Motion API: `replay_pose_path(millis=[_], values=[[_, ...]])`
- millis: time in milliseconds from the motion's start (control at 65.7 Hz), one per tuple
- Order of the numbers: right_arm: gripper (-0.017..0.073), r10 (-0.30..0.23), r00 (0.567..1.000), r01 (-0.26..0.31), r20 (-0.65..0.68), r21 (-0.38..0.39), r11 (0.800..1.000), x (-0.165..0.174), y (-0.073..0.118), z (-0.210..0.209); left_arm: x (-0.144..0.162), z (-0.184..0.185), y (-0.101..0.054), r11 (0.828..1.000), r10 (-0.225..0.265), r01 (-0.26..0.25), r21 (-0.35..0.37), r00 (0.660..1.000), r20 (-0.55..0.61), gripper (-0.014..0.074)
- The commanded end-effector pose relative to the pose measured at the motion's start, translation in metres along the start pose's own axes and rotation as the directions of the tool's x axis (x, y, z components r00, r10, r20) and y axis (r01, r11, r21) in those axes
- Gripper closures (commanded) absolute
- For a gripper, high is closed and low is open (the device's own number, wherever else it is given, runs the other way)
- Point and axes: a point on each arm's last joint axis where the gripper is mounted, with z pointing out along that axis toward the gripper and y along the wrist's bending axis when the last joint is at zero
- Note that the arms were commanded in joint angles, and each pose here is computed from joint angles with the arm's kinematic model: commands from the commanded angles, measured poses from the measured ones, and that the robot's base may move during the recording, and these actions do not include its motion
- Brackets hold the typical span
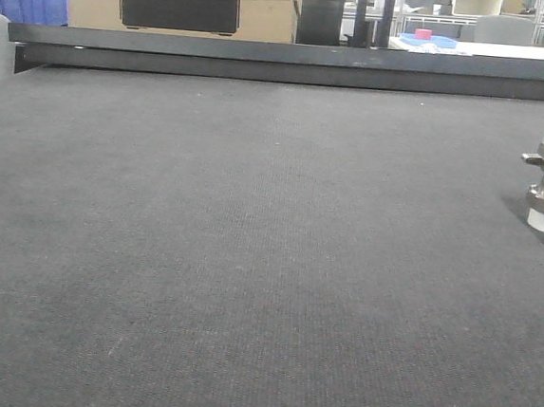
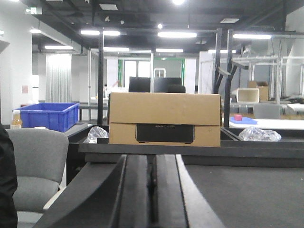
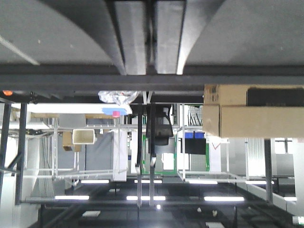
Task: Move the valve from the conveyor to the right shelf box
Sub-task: 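Move both grippers toward the two silver valves on the conveyor, then lower both open grippers down over the valve tops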
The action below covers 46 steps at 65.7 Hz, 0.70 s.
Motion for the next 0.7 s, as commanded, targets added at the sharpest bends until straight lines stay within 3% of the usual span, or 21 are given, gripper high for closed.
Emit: replay_pose_path(millis=[0,122,183,274,335,487,685], values=[[0.0426,-0.001,1.000,0.001,-0.028,-0.003,1.000,-0.018,0.002,0.005,-0.020,0.010,0.001,1.000,-0.001,0.000,-0.007,0.996,-0.089,0.0643],[0.0160,-0.001,0.998,0.001,-0.057,-0.002,1.000,-0.036,0.003,0.022,-0.041,0.032,0.001,1.000,-0.001,-0.001,-0.010,0.984,-0.179,0.0421],[0.0070,0.000,0.996,0.000,-0.092,-0.001,1.000,-0.037,0.003,0.032,-0.047,0.046,0.002,1.000,-0.001,-0.001,-0.010,0.975,-0.221,0.0262],[-0.0008,0.001,0.989,0.000,-0.146,0.004,1.000,-0.031,0.002,0.047,-0.049,0.064,0.001,1.000,-0.013,0.010,-0.010,0.961,-0.277,0.0063],[-0.0004,0.001,0.985,0.000,-0.175,0.007,1.000,-0.028,0.002,0.055,-0.049,0.072,0.001,0.999,-0.033,0.031,-0.011,0.946,-0.322,-0.0020],[0.0024,0.001,0.946,0.000,-0.323,0.005,1.000,-0.031,0.003,0.086,-0.056,0.092,-0.003,0.998,-0.046,0.058,0.015,0.906,-0.421,-0.0004],[0.0043,-0.009,0.817,0.003,-0.577,-0.011,1.000,-0.045,0.005,0.147,-0.059,0.112,-0.012,0.994,-0.032,0.075,0.076,0.887,-0.461,-0.0004]])
